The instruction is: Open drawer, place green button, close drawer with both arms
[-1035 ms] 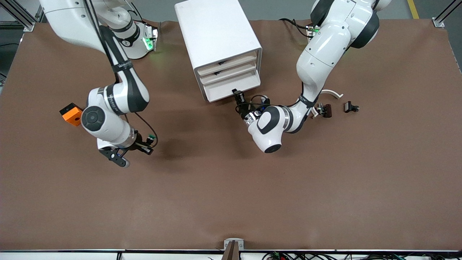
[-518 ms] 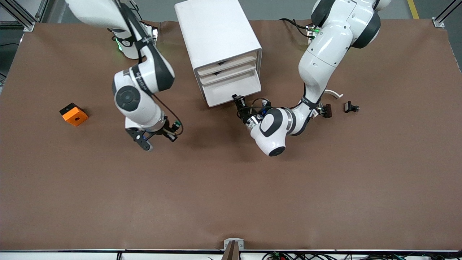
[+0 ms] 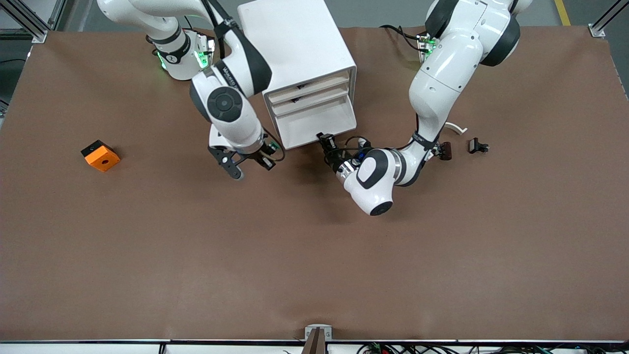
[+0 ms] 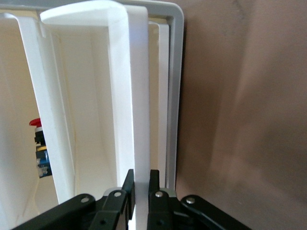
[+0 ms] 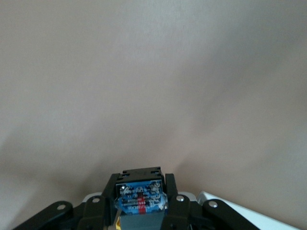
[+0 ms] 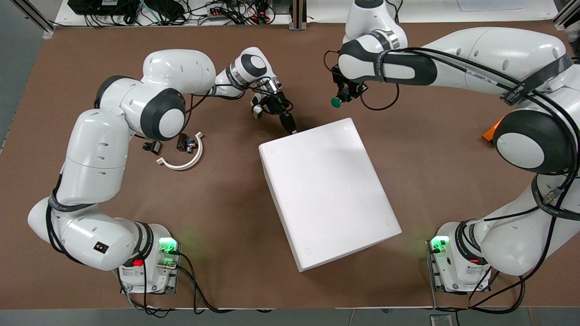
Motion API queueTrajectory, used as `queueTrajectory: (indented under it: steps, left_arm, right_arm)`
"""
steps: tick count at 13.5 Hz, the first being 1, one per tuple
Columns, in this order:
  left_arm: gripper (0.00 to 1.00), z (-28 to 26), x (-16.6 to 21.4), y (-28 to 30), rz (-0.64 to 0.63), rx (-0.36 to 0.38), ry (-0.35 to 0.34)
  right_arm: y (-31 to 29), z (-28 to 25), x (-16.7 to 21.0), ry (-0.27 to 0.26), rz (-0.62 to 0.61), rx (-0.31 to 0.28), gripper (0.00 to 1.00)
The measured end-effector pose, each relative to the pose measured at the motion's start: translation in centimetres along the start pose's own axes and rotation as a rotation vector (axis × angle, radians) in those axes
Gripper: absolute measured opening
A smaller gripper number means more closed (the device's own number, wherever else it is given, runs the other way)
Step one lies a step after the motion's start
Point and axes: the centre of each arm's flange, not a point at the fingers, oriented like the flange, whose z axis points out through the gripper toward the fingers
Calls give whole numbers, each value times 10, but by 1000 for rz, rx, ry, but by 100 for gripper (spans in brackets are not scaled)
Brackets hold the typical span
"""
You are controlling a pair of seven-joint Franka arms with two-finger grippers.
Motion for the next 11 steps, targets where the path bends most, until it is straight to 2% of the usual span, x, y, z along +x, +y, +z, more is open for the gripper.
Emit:
queueTrajectory:
  steps: [6, 8, 11]
  left_arm:
    - [14, -29, 6, 7, -3, -29, -36]
    - [30, -35, 6, 10, 3, -49, -47]
    - [60, -52, 0, 7, 36, -93, -73]
  right_arm:
    - [-5, -1, -50, 4, 18, 5, 42]
    - [-8, -4, -64, 5, 24, 12, 42]
    - [-12, -2, -81, 7, 11, 15, 42]
